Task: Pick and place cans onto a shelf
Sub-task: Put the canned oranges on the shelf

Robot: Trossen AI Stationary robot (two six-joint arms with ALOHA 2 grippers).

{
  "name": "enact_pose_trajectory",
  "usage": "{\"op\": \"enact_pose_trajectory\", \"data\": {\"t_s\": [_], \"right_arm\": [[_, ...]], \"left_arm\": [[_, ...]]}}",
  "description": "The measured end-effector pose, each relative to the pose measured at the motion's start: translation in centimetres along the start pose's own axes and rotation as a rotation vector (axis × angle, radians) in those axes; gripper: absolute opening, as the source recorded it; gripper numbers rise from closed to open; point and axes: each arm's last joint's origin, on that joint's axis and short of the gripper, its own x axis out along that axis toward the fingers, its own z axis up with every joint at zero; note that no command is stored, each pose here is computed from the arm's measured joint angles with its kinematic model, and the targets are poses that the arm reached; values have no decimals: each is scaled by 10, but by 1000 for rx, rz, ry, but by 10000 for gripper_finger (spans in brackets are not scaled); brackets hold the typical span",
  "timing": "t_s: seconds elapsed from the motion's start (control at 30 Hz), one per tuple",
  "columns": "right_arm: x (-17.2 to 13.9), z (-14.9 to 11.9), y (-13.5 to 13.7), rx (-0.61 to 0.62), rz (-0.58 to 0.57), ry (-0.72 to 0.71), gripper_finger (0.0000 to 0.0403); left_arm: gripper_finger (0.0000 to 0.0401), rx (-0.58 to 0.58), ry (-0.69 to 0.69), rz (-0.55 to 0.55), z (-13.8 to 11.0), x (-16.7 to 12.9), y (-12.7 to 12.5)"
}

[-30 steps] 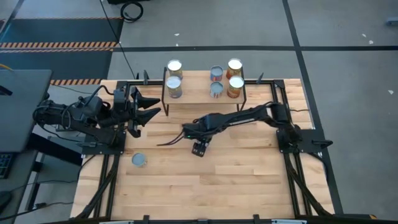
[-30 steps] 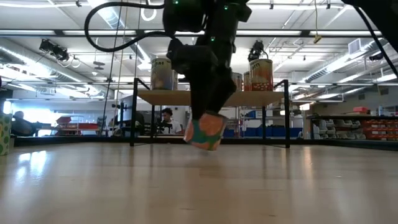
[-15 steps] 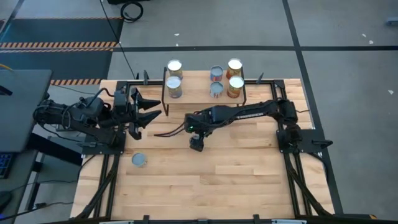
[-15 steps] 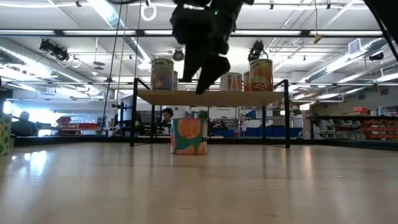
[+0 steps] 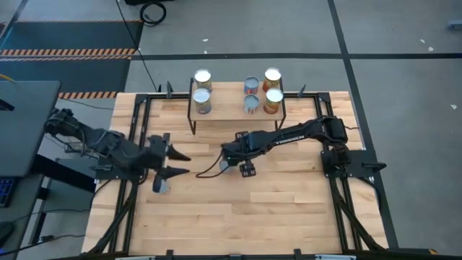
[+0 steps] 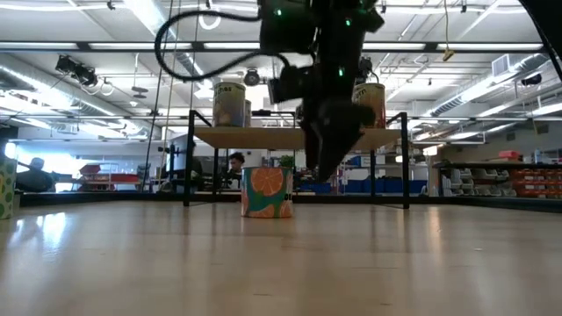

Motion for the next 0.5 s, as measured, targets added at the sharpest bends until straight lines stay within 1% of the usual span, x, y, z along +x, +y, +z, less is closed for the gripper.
{"op": "enact_pose_trajectory", "data": {"t_s": [0.07, 0.17, 0.3, 0.4, 0.5], "right_arm": [[10, -2, 2, 7, -42, -20, 347], [18, 2, 6, 29, -106, -105, 347], [18, 12, 10, 95, -133, -221, 347], [3, 16, 13, 123, -123, -231, 347], [-25, 6, 14, 168, -108, -193, 347]], "left_arm": [[183, -4, 98, 26, -11, -2, 1], [171, 7, 241, 59, -26, -4, 2], [156, 73, 424, 105, -47, 4, 1], [149, 109, 492, 141, -55, 12, 0], [151, 113, 575, 201, -65, 24, 2]]}}
